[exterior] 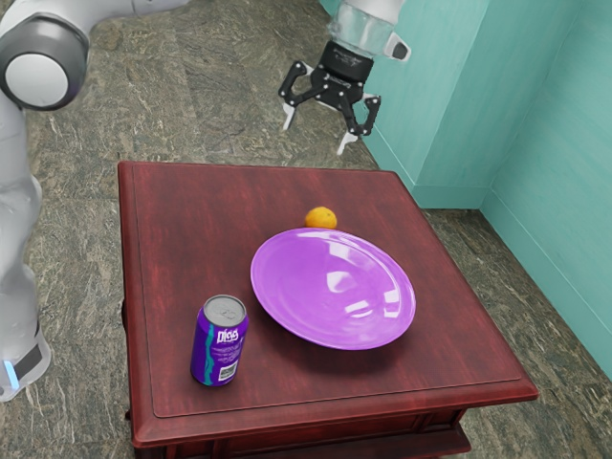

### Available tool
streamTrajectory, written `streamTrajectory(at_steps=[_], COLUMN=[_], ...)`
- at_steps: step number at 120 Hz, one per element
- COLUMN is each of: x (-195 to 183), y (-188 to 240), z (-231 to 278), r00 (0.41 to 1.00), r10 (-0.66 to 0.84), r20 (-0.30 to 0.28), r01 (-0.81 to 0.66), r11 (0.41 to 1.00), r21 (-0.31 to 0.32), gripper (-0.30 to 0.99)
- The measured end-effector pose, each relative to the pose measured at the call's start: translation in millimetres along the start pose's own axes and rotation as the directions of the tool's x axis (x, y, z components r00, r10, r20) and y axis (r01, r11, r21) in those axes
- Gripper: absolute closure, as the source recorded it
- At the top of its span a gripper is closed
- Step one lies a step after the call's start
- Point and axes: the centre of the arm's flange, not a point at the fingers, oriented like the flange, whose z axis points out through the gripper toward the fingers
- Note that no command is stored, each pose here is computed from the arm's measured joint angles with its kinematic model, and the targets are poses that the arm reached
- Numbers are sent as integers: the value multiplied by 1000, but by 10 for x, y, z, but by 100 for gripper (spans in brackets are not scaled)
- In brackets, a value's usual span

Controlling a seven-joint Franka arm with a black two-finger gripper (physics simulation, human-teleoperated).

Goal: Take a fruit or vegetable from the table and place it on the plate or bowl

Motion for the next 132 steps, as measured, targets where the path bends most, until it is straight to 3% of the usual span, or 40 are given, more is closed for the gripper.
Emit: streamTrajectory(at_steps=[31, 54, 92, 112, 119, 132], x=[-5, 26, 70, 99, 91, 385], y=[4, 7, 42, 4, -186, -588], z=[-221, -256, -233, -142, 16, 291], r00=[923, 839, 743, 641, 603, 482], r10=[-385, -542, -652, -748, -777, -853], r20=[11, 54, 148, 175, 181, 198], r01=[383, 542, 668, 766, 795, 873], r11=[912, 824, 732, 636, 604, 486], r21=[-144, -165, -132, -87, -57, -30], gripper=[0, 0, 0, 0, 0, 0])
